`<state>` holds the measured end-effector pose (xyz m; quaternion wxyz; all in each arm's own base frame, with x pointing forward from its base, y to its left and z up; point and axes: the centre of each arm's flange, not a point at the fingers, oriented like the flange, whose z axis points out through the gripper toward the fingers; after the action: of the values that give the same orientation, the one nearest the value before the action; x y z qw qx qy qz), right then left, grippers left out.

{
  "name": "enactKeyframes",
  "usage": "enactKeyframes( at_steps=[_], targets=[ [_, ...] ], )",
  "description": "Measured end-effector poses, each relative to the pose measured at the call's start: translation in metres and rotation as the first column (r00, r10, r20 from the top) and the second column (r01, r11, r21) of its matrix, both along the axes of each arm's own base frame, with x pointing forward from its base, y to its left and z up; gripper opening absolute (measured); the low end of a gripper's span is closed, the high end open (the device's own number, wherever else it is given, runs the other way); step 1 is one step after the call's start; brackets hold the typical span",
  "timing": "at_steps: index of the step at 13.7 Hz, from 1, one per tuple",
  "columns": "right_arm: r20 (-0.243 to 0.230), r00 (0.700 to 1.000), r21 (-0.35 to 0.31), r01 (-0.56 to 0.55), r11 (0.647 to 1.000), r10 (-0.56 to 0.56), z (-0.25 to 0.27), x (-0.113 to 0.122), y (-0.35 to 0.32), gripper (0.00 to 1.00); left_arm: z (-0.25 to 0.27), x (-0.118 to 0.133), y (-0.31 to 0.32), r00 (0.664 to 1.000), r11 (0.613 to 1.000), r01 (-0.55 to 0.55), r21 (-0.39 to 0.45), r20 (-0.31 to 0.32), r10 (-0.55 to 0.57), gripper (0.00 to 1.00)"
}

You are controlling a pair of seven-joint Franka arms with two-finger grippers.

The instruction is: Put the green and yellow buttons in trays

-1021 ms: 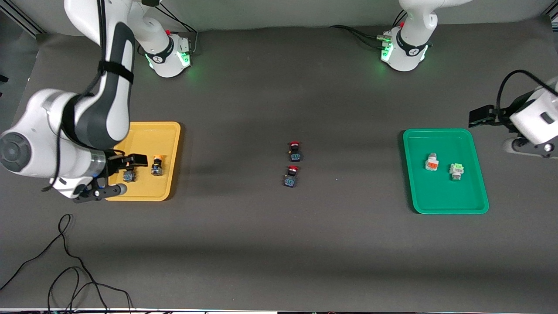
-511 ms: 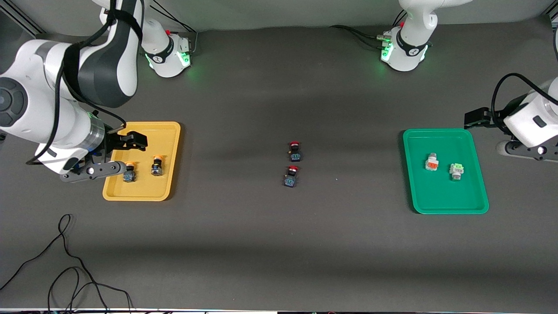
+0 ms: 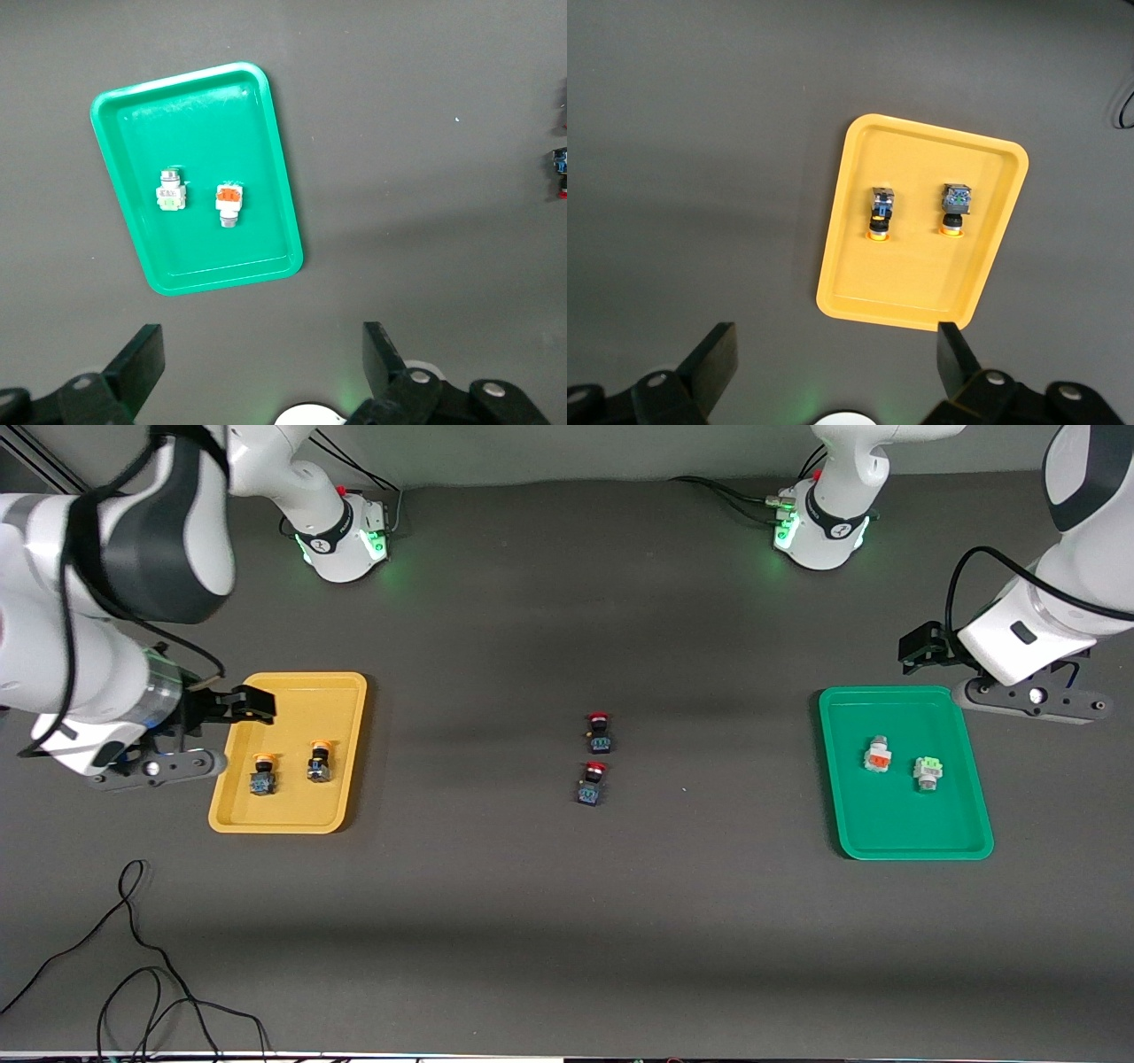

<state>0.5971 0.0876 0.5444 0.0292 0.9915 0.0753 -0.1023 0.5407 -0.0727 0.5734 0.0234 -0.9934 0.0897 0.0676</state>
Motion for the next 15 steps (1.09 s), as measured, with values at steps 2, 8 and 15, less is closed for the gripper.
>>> enactKeyframes(
  at_steps=[2, 8, 15],
  targets=[
    [0.002, 1.0, 0.025, -0.003, 1.0, 0.003, 0.009, -0.001, -0.022, 1.0, -0.001, 0.0, 0.004, 1.0, 1.0, -0.007, 0.0, 0.001, 0.007, 1.0],
    [0.052, 0.997, 0.115, 0.048, 0.992, -0.054, 0.025, -0.009, -0.089, 1.0, -0.006, -0.001, 0.005, 1.0, 1.0, -0.009, 0.001, -0.008, 0.009, 1.0],
    [0.093, 0.994, 0.103, 0.055, 0.993, -0.065, 0.039, -0.037, -0.114, 1.0, -0.009, 0.0, 0.008, 1.0, 1.0, -0.014, 0.002, -0.015, 0.014, 1.0]
  ],
)
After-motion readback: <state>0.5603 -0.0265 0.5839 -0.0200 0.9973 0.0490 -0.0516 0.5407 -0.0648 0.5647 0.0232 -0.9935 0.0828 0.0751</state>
